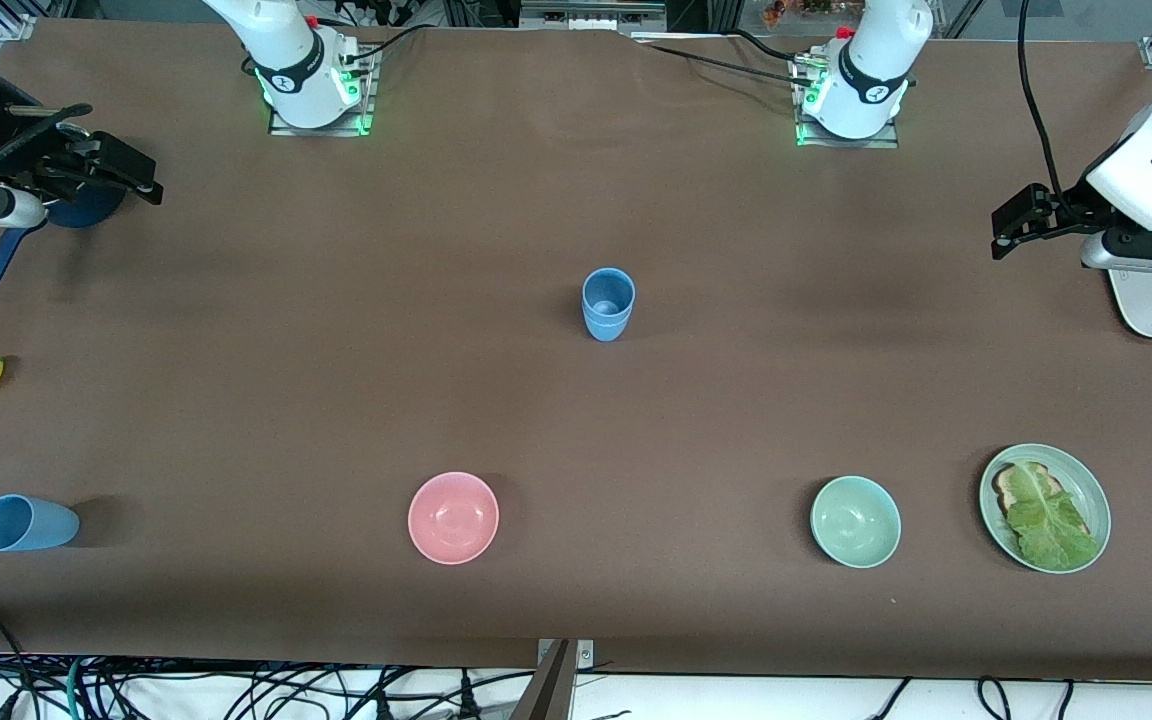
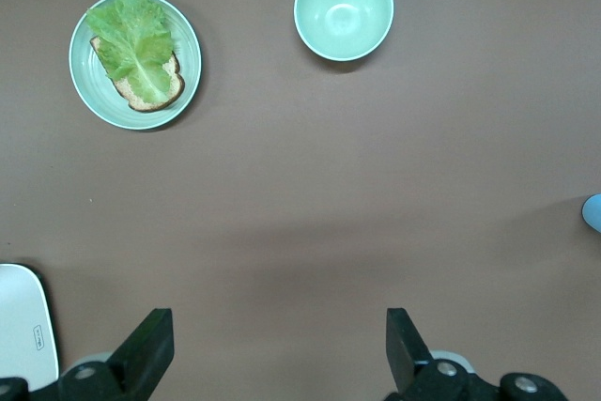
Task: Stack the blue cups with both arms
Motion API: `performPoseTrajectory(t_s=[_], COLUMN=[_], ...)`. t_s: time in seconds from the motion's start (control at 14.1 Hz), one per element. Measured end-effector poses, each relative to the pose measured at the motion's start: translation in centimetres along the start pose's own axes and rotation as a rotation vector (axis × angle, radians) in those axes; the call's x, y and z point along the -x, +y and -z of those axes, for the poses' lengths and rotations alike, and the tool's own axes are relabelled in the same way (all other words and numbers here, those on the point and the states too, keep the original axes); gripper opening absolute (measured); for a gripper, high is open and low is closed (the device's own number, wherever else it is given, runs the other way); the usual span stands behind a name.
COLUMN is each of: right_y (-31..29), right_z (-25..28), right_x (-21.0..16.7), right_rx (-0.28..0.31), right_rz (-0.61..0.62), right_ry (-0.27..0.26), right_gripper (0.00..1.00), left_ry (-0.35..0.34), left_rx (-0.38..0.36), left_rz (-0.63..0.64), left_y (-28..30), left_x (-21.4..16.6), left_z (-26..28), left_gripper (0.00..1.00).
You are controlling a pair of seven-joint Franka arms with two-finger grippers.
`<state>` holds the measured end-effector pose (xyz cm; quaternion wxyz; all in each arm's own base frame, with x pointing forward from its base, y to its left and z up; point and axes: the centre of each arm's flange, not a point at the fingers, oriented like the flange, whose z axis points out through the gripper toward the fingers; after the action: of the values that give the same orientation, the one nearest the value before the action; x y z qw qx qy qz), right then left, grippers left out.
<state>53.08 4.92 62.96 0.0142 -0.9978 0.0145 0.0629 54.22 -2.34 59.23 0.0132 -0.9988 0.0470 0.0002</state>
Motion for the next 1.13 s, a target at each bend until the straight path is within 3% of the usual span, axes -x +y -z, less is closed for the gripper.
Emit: performPoseTrajectory(t_s=[1.13], right_y=[0.1], right_z=[-0.38], right_x=[-0.29], right_rx=[0.004], right_rz=[-0.002], right_ry=[-0.007], right_gripper=[1.0], left_ry=[0.007], left_rx=[0.037], left_rz=[0.007], left_y=[0.24], left_x=[-0.04], left_z=[0.28], left_gripper=[1.0])
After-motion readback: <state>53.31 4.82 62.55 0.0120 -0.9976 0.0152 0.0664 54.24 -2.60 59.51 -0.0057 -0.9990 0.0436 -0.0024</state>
